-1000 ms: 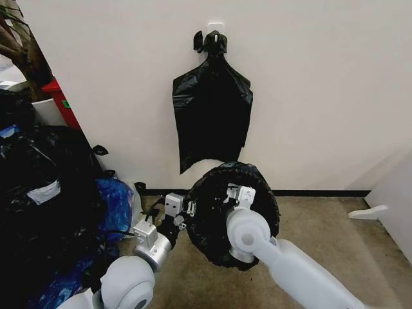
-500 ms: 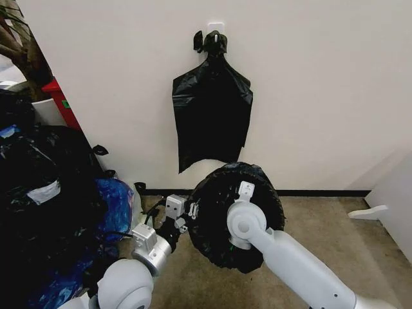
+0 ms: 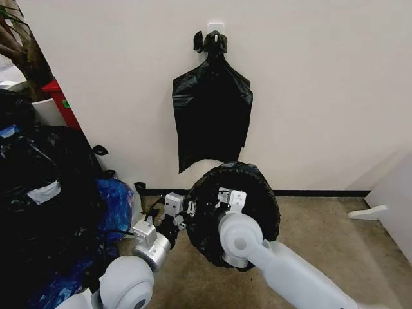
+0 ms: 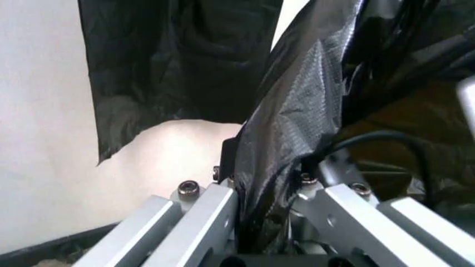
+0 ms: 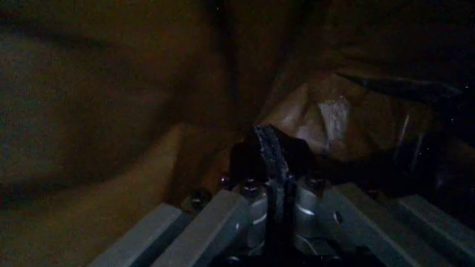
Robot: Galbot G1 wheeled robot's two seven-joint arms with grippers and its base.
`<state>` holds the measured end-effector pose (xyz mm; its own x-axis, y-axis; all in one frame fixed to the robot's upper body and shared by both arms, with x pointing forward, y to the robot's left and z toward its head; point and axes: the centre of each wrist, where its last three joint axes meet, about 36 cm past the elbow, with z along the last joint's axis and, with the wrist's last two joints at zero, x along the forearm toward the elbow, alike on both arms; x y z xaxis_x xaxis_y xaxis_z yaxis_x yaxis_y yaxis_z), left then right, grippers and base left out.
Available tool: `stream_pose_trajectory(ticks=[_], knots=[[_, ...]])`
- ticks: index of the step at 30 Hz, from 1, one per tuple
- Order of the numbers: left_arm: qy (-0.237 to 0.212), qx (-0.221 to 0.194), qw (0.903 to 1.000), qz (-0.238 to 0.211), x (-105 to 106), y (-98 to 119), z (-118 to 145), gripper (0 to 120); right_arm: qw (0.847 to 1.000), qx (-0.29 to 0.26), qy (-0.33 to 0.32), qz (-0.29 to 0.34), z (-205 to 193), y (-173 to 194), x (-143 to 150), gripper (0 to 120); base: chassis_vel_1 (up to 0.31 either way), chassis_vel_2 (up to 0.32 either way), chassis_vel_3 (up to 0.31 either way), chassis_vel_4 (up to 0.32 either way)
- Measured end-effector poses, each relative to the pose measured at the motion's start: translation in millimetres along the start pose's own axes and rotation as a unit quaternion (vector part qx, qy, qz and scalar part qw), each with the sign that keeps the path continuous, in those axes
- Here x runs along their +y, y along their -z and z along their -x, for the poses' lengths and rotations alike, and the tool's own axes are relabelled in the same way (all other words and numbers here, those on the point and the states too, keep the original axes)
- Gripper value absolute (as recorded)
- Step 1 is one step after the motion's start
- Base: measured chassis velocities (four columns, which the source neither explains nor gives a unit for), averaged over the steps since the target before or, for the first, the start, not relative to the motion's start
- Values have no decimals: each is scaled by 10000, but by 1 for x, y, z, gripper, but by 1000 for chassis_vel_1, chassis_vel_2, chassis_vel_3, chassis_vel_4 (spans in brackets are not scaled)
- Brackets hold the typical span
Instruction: Place the garbage bag over the trash bin.
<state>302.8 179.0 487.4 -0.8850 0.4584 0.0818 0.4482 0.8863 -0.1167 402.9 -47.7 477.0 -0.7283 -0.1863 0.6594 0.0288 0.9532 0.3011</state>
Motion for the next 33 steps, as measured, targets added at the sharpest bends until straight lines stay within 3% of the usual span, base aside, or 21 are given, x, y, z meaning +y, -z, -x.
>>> stream_pose_trajectory(ticks=[9,19,25,33], knots=[[3,-6,10000,-13,0,0,0,1,10000,-88,-24,-21,-5,2,-2,0,0,0,0,0],[271,160,9995,65,15,-18,14,1,9967,-79,719,-356,-68,10,-7,0,0,0,0,0],[527,191,9984,51,32,-24,22,1,9906,-148,1233,-581,-103,9,-18,16,0,0,0,0],[747,312,9966,-134,43,-26,26,1,9721,-670,1990,-1043,-158,26,-65,48,0,0,0,0]])
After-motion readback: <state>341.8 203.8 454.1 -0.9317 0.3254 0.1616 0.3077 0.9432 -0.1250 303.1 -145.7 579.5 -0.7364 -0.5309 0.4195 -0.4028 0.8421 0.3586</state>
